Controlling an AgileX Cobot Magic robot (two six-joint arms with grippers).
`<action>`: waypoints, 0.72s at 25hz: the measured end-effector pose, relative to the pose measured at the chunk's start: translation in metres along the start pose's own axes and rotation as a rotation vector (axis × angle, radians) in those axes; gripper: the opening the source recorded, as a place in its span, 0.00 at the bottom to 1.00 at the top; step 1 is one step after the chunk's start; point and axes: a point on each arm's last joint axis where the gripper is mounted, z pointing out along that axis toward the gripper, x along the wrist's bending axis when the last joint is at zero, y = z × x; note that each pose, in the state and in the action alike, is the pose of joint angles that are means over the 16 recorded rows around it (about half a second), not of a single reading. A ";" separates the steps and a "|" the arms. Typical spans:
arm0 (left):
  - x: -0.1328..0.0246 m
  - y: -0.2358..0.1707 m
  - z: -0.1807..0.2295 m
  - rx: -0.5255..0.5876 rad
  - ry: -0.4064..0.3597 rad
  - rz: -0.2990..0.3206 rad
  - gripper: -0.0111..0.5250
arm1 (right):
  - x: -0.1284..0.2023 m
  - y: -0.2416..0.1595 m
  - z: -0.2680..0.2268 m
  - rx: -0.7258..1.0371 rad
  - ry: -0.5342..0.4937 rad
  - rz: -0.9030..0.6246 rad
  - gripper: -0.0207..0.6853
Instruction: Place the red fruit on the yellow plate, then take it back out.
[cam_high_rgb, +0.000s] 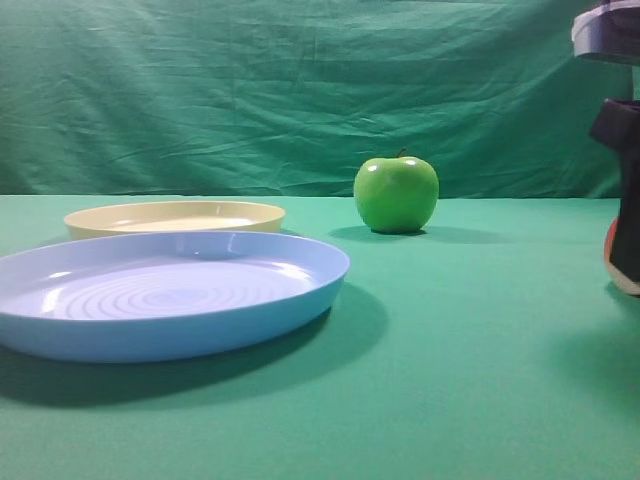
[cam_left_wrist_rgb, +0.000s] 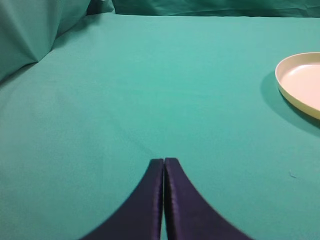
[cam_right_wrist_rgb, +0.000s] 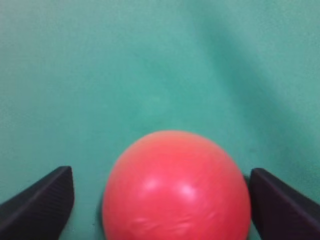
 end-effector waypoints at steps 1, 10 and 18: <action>0.000 0.000 0.000 0.000 0.000 0.000 0.02 | 0.001 0.004 -0.006 -0.010 0.004 0.001 0.87; 0.000 0.000 0.000 0.000 0.000 0.000 0.02 | 0.013 0.034 -0.095 -0.171 0.033 -0.042 0.60; 0.000 0.000 0.000 0.000 0.000 0.000 0.02 | 0.025 0.017 -0.177 -0.328 0.032 -0.097 0.18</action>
